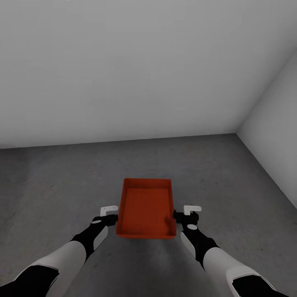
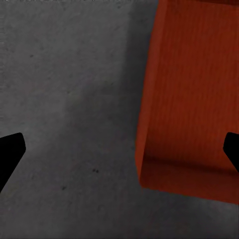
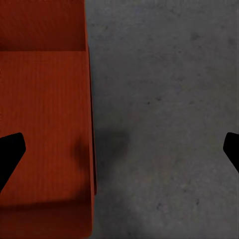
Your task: Move the two storage containers from the living room to the garage. In the garage, place one container on the floor and stack the other container on top of it (either order is fine).
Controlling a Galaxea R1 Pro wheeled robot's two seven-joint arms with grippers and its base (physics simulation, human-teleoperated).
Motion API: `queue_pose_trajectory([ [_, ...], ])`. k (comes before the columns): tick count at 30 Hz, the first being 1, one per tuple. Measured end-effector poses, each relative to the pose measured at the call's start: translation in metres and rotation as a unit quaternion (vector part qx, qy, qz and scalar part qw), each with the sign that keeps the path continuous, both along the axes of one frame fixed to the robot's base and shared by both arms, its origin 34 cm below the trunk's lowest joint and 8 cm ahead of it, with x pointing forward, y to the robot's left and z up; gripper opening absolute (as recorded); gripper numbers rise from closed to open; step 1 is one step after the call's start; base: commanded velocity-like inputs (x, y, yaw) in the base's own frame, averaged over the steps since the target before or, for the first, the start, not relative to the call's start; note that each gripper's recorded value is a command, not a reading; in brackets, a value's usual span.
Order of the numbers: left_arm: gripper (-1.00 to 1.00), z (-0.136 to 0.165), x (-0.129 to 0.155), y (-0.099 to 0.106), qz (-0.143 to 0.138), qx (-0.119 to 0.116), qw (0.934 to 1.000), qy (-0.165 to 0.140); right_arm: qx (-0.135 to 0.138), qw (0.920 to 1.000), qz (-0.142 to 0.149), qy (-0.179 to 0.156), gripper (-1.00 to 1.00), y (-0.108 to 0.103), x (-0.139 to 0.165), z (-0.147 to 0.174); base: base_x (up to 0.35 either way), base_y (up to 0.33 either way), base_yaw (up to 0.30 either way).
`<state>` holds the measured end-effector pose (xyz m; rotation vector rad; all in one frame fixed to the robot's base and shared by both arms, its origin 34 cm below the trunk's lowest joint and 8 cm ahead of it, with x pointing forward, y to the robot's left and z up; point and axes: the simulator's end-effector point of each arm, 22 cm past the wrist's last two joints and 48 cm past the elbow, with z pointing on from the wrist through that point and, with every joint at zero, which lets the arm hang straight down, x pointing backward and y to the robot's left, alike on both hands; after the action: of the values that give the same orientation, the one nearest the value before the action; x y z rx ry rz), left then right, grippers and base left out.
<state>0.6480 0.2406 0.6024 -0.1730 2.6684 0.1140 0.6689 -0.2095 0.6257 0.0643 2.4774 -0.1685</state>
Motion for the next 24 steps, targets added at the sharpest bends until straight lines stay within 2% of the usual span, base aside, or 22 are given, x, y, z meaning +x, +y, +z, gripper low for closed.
queue_pose_trajectory([
  [11, 1.0, -0.0015, -0.0022, 0.0002, 0.0, 0.0, 1.0, 0.003, -0.001, 1.0, -0.001, 0.0, 1.0, -0.0005, 0.0, -0.0002, -0.03, 0.009, 0.0],
  [24, 1.0, -0.0052, -0.0087, 0.0015, 0.001, 0.001, 0.9999, 0.011, 0.001, 1.0, 0.002, 0.003, 1.0, 0.0007, -0.0004, -0.001, -0.268, 0.126, 0.0],
])
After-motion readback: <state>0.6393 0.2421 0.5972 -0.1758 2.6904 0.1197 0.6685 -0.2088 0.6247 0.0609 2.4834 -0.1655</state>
